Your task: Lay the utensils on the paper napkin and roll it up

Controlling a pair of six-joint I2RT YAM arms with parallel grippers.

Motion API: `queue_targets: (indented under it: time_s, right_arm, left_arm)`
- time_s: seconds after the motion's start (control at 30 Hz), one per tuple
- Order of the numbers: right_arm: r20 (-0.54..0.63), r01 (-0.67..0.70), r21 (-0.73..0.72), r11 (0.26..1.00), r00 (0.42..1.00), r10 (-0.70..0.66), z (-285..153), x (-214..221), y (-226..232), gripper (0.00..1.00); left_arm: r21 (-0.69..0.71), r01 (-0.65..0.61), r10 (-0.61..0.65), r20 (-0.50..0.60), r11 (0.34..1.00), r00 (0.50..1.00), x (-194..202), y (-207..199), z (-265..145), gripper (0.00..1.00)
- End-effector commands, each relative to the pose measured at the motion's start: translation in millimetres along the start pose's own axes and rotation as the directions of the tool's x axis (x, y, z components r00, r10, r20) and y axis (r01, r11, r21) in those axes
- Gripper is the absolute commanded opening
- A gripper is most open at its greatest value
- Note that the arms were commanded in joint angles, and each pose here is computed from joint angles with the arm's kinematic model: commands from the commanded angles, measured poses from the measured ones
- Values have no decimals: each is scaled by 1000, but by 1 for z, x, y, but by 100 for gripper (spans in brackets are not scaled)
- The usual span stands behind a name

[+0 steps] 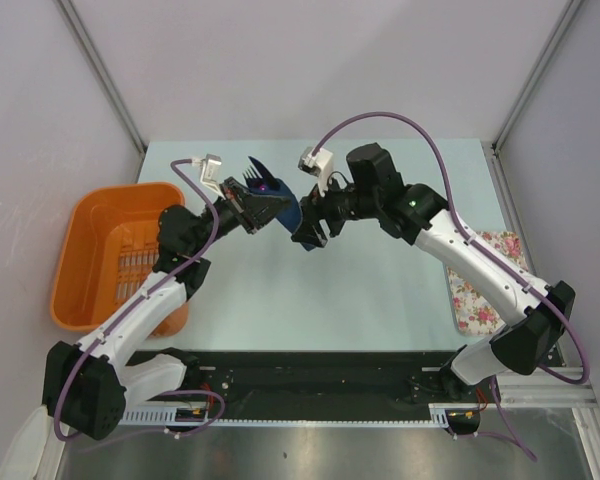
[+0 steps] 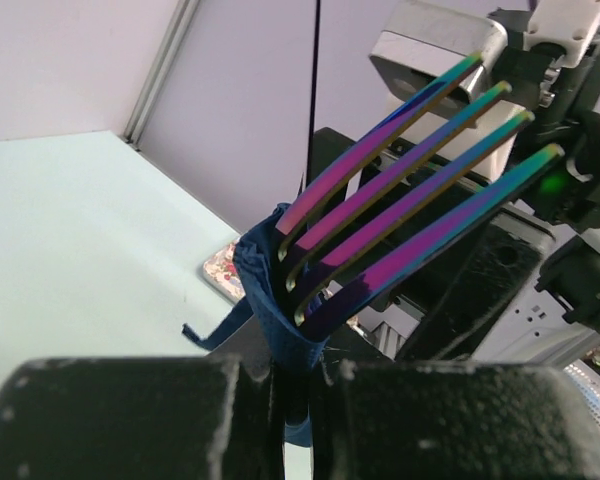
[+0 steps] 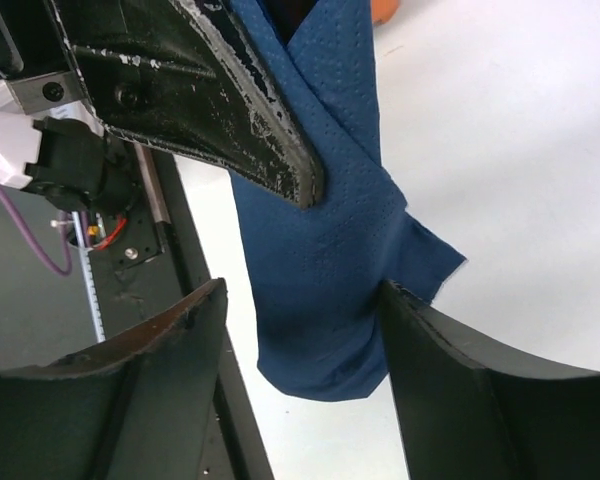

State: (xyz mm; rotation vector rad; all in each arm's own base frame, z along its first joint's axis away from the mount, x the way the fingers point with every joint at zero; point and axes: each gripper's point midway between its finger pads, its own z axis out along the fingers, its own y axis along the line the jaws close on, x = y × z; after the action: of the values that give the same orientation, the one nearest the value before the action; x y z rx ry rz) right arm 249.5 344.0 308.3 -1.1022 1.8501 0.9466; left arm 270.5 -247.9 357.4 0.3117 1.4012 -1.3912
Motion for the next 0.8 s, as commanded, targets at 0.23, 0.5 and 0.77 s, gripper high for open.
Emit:
queue_targets:
  time_s: [0.23, 0.5, 0.77]
  right_arm:
    - [63, -48, -162, 986, 996, 59, -7, -16, 13, 54]
    - [57, -86, -249, 965, 993, 103, -12, -17, 26, 45]
    - [50, -102, -310, 945, 991, 123, -15, -17, 43, 37]
  left_arm:
    - [212, -50, 44, 34, 976, 998, -13, -48, 4, 0]
    - [268, -56, 51, 24, 962, 998, -10, -61, 5, 0]
    - [275, -66, 60, 29, 959, 998, -11, -62, 6, 0]
